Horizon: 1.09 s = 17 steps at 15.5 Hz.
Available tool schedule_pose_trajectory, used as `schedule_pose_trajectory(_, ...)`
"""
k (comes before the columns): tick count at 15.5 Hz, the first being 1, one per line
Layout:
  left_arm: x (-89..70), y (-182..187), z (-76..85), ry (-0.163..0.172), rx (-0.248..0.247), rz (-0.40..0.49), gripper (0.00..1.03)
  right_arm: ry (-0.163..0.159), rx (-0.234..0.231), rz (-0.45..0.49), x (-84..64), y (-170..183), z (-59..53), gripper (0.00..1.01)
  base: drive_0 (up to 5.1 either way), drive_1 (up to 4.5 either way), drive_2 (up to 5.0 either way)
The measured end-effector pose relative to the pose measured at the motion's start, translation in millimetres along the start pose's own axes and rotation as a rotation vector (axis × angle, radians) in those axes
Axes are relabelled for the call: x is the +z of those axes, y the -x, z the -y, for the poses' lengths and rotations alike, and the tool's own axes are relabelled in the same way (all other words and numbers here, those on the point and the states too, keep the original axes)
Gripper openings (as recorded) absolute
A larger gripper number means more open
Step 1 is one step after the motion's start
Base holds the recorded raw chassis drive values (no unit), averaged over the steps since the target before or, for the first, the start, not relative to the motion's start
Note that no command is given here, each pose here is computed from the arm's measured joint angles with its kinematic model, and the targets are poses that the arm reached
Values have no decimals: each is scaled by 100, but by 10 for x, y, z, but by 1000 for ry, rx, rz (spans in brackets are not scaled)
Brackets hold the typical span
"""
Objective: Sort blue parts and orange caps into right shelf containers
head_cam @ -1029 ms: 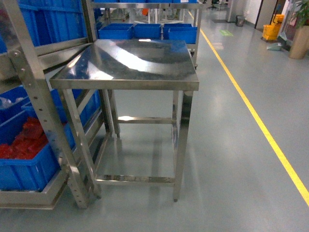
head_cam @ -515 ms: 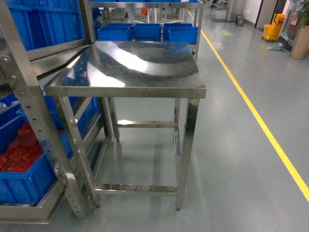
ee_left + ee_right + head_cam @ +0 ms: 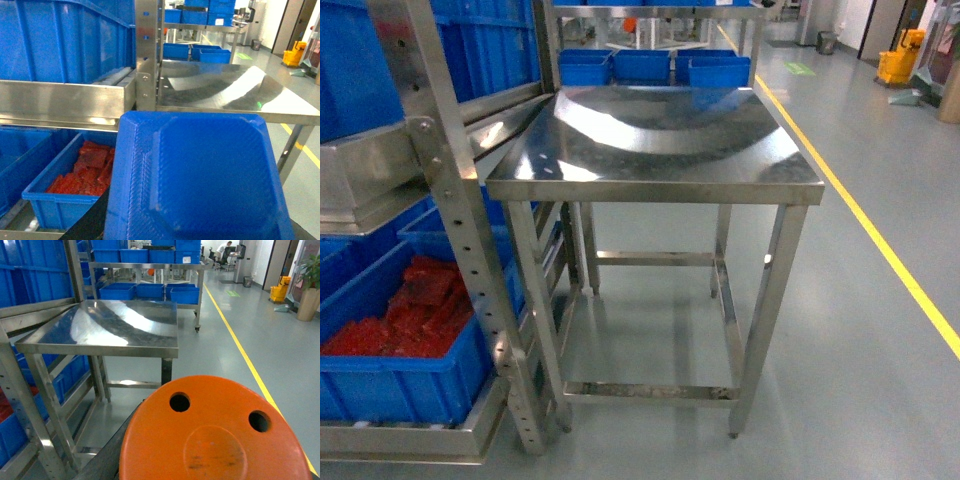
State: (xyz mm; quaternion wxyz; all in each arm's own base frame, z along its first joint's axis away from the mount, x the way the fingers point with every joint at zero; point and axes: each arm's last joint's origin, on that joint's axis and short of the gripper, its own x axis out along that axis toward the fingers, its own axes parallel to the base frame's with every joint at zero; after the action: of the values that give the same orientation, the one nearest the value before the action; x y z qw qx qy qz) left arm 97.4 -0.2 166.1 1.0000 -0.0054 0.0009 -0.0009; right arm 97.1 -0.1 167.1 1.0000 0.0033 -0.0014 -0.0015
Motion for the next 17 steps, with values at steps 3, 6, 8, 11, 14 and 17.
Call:
schedule_pose_trajectory(3, -1, 0, 0, 0, 0, -1, 42, 0, 1, 0, 0, 0, 0, 43, -481, 255, 255)
schedule_pose_trajectory(6, 1, 0, 0, 0, 0, 2, 42, 0, 1, 2, 2, 0, 0, 43, -489, 248, 248)
schedule_pose_trajectory(8, 0, 0, 0, 0, 0, 0, 42, 0, 1, 1, 1, 0, 0, 43, -490, 246, 246)
schedule_pose_trajectory(11, 0, 0, 0, 0, 0, 0, 42, 0, 1, -4, -4, 0, 0, 43, -493, 243, 243)
schedule_pose_trajectory(14, 0, 0, 0, 0, 0, 0, 42, 0, 1, -1, -1, 0, 0, 43, -507, 230, 230)
schedule_pose_trajectory(17, 0, 0, 0, 0, 0, 0, 42, 0, 1, -1, -1, 0, 0, 43, -508, 228, 228)
